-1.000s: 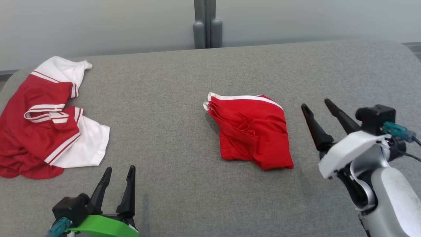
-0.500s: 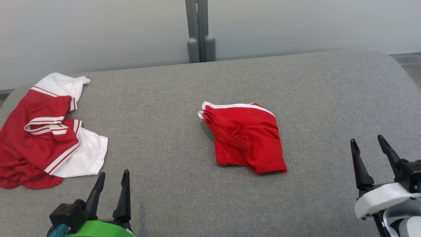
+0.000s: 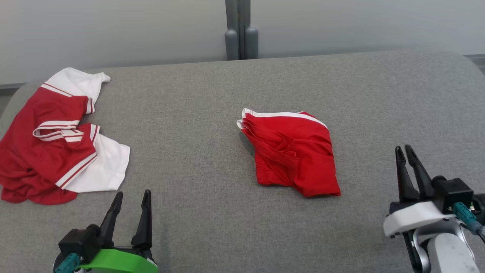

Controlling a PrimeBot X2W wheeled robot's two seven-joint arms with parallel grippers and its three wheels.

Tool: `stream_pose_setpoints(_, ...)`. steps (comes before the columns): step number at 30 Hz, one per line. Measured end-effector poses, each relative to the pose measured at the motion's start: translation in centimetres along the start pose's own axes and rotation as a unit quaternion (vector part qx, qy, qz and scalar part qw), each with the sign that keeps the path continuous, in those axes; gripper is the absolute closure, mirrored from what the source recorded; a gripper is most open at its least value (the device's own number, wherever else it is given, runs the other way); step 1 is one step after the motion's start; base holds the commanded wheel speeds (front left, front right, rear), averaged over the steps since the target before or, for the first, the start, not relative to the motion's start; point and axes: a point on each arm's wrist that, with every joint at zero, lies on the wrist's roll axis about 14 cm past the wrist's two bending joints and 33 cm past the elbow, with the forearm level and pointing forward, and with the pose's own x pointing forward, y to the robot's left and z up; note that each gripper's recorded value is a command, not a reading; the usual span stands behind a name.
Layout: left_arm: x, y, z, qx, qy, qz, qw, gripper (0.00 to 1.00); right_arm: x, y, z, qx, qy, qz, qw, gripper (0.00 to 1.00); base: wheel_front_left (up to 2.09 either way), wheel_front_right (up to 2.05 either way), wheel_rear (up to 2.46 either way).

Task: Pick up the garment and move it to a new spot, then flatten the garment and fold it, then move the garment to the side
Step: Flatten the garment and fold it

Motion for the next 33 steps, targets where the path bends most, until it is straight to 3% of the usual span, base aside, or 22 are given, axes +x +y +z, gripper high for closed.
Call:
stream_pose_setpoints(6,0.9,0.7,-0.3,-0.001,0.004,0.004,1.0,0.0,4.0,3.6,0.3,0.001,-0.012,0.046,0.999,1.0,0.0,0.0,0.0)
stream_pose_setpoints(17,2.5,1.8,-1.6,-0.012,0.02,0.017,1.0,0.0,8.3,11.3,-5.2,0.025,0.062,0.15,0.986,1.0,0.0,0.0,0.0)
stream_pose_setpoints(27,2.0,3.9,-1.8,-0.009,0.024,0.05,0.998,0.0,7.7,15.5,-8.2,0.028,0.103,0.208,0.972,1.0,0.0,0.0,0.0)
stream_pose_setpoints(33,2.0,3.4,-1.6,-0.015,0.019,0.05,0.998,0.0,5.2,17.6,-8.9,0.018,0.118,0.248,0.961,1.0,0.0,0.0,0.0)
